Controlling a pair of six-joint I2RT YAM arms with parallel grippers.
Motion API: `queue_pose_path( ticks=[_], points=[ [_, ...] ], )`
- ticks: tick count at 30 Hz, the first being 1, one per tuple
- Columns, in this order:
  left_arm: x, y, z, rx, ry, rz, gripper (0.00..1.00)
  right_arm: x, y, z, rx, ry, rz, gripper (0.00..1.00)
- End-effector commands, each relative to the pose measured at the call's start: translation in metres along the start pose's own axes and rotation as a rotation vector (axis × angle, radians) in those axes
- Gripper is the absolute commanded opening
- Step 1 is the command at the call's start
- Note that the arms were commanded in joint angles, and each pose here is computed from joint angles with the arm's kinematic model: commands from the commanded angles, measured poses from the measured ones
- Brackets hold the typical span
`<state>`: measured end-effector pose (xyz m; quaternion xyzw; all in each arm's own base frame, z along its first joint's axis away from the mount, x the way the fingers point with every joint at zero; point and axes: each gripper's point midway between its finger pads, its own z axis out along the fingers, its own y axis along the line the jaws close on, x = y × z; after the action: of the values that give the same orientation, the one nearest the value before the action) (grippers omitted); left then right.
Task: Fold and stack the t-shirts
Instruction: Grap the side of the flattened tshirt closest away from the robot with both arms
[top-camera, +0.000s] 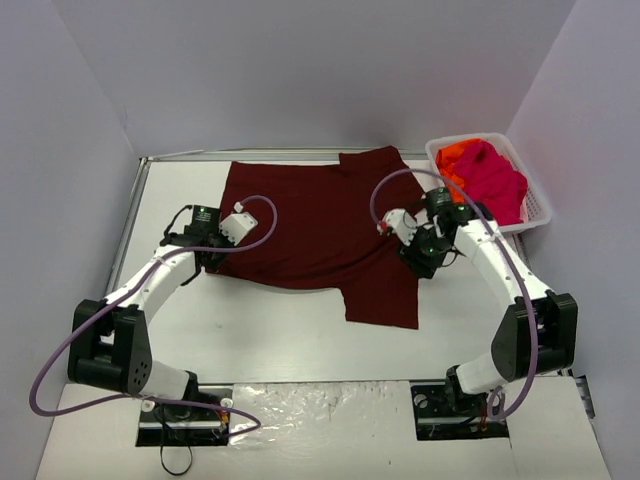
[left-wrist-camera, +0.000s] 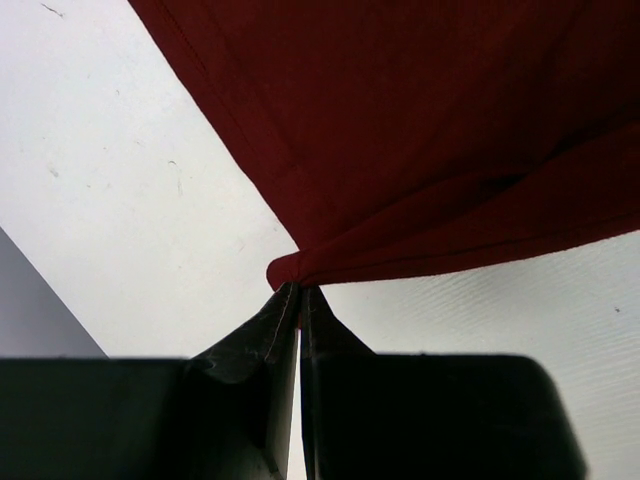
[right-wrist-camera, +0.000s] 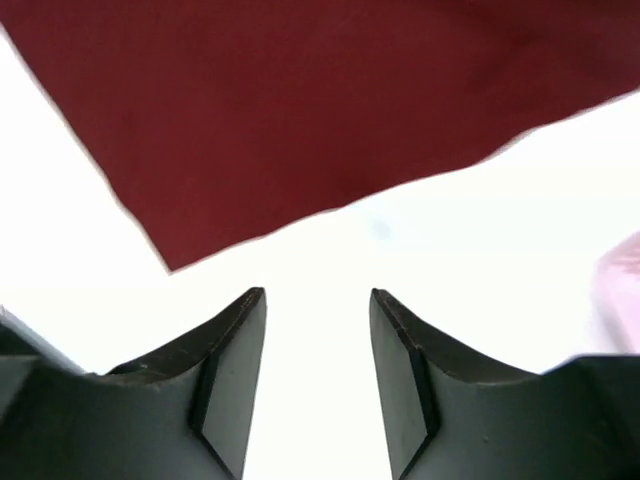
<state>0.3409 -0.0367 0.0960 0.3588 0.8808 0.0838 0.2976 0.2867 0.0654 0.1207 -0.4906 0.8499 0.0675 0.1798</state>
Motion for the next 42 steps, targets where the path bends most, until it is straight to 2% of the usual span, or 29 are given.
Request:
queue_pose_path(
  ticks=[1, 11, 18, 35, 42],
  points=[
    [-0.008, 0.006, -0.003, -0.005, -0.042, -0.062, 0.02, 0.051, 0.023, 0.008, -0.020, 0.240, -0.094, 0.40],
    [0.004, 0.008, 0.004, 0.022, -0.030, -0.122, 0.02, 0.068, 0.081, 0.021, -0.039, 0.400, -0.267, 0.40],
    [0.014, 0.010, 0.004, 0.026, -0.024, -0.150, 0.02, 0.069, 0.112, 0.034, -0.096, 0.441, -0.336, 0.43],
    [0.016, 0.023, 0.006, -0.023, -0.024, -0.177, 0.02, 0.078, 0.125, 0.056, -0.185, 0.565, -0.316, 0.43],
    [0.018, 0.025, 0.010, -0.027, -0.009, -0.194, 0.02, 0.069, 0.132, 0.072, -0.208, 0.573, -0.316, 0.42]
  ],
)
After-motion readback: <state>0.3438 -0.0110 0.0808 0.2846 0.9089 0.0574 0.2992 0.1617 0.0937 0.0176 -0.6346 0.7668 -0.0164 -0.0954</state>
